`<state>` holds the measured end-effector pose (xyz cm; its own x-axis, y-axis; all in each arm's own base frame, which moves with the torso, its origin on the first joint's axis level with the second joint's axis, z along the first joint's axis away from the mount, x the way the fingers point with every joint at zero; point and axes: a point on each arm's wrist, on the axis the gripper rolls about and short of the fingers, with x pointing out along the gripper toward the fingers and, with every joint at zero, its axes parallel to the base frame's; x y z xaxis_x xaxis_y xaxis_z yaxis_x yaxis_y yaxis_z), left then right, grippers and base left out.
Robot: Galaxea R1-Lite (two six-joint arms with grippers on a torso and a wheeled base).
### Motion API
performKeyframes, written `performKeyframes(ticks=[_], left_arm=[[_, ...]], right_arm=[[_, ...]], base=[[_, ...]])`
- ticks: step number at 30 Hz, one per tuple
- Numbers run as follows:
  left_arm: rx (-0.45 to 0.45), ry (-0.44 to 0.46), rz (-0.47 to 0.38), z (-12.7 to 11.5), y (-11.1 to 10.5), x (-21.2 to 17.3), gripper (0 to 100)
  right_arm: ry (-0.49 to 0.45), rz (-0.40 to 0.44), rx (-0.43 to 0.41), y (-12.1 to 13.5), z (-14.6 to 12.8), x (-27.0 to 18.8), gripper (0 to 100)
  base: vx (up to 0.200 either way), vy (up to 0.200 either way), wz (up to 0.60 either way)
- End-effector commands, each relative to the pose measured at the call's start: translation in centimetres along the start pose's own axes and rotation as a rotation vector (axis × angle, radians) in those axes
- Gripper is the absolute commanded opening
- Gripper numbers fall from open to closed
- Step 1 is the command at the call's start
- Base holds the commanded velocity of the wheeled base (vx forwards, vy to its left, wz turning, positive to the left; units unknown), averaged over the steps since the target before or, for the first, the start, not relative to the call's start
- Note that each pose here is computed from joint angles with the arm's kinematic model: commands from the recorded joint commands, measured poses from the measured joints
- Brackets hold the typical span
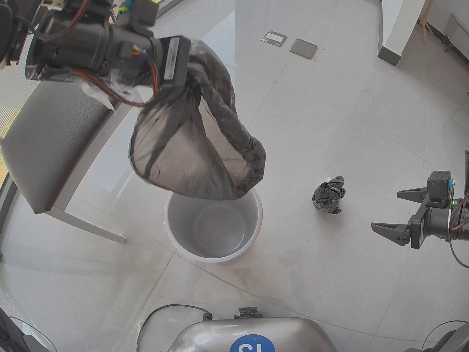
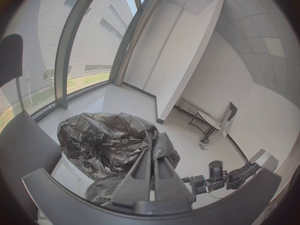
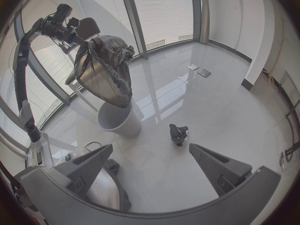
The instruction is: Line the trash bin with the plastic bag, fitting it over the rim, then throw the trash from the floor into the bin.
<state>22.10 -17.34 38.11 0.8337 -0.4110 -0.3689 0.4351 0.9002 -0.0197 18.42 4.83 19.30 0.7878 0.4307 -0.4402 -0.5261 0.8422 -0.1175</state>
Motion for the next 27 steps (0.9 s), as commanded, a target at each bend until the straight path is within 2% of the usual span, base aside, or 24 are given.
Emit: performKeyframes(ticks=[1,3,6,10,16,22,27], left_arm=[[0.029,-0.304,-0.057,-0.5,0.7,-2.2,0],[0.046,-0.37,-0.056,-1.1,0.7,-1.5,0],[0.039,-0.353,-0.064,-1.0,0.6,-1.7,0],[-0.013,-0.376,-0.101,0.2,0.1,-2.5,0],[-0.013,-0.403,-0.155,0.8,-0.4,-3.0,0],[-0.032,-0.468,-0.218,2.3,-1.5,-4.6,0],[-0.052,-0.473,-0.262,2.8,-2.4,-5.2,0]], right_arm=[[0.01,0.02,-0.004,0.2,-0.2,0.3,100],[0.008,0.023,-0.005,0.2,-0.1,0.3,100],[0.007,0.031,-0.009,0.3,0.2,0.7,100],[0.009,0.039,-0.014,-0.1,1.1,2.0,100],[-0.031,0.047,-0.029,-0.7,3.2,4.8,100],[-0.074,0.092,-0.054,0.1,4.1,8.5,100],[-0.093,0.122,-0.074,0.9,5.4,10.2,100]], base=[[0.0,0.0,0.0],[0.0,0.0,0.0],[0.0,0.0,0.0],[0.0,0.0,0.0],[0.0,0.0,0.0],[0.0,0.0,0.0],[0.0,0.0,0.0]])
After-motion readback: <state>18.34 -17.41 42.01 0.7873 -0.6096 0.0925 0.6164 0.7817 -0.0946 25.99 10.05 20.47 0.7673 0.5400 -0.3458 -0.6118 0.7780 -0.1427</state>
